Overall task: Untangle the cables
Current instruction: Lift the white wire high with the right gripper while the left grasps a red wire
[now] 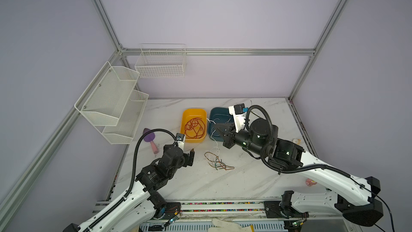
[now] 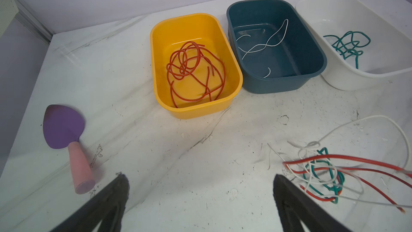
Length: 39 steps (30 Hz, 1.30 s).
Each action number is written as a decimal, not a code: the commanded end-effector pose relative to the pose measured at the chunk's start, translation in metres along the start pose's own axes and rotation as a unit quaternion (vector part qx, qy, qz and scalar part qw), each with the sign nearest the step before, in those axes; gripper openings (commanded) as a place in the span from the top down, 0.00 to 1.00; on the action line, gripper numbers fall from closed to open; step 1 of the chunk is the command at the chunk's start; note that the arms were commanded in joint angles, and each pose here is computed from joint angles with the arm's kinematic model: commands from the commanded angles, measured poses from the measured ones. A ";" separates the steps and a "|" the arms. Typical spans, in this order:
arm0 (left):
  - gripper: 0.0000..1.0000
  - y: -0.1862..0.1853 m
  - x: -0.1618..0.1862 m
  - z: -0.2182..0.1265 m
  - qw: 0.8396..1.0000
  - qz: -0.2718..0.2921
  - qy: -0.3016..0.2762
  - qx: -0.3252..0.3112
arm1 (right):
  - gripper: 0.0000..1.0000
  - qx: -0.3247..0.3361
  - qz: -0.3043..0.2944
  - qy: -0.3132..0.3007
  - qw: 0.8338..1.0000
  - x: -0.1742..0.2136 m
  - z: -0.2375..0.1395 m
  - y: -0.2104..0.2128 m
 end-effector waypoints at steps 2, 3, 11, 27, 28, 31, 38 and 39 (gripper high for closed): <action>0.00 -0.003 -0.008 -0.006 1.000 -0.011 -0.017 0.020 | 1.00 -0.003 -0.023 -0.005 1.000 -0.018 0.001 0.009; 0.00 -0.003 -0.008 -0.007 0.999 -0.013 -0.018 0.025 | 1.00 -0.007 -0.025 -0.009 1.000 -0.025 0.000 0.012; 0.00 -0.019 -0.008 -0.014 0.995 -0.016 -0.006 0.098 | 1.00 -0.032 -0.030 -0.046 0.998 -0.061 -0.004 0.029; 0.00 -0.061 0.000 -0.026 0.965 -0.010 0.065 0.254 | 1.00 -0.056 -0.034 -0.113 0.991 -0.117 -0.023 0.048; 0.00 -0.063 -0.001 -0.025 0.964 -0.010 0.071 0.257 | 1.00 -0.059 -0.034 -0.119 0.991 -0.122 -0.025 0.051; 0.00 -0.069 -0.001 -0.023 0.960 -0.014 0.087 0.267 | 1.00 -0.071 -0.034 -0.131 0.988 -0.135 -0.030 0.057; 0.00 -0.084 -0.006 -0.023 0.945 -0.064 0.119 0.297 | 1.00 -0.083 -0.031 -0.149 0.985 -0.154 -0.040 0.064; 0.00 -0.087 -0.006 -0.024 0.942 -0.071 0.118 0.306 | 1.00 -0.080 -0.031 -0.146 0.986 -0.153 -0.034 0.064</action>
Point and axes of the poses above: each gripper's point midway between its finger pads, its own z axis out along the fingers, its own y axis along the line the jaws close on, x = y × z, the point moved 5 cm from there along -z, back along the fingers, and after that the axes turned 7 degrees about -z, right-handed, at the moved point
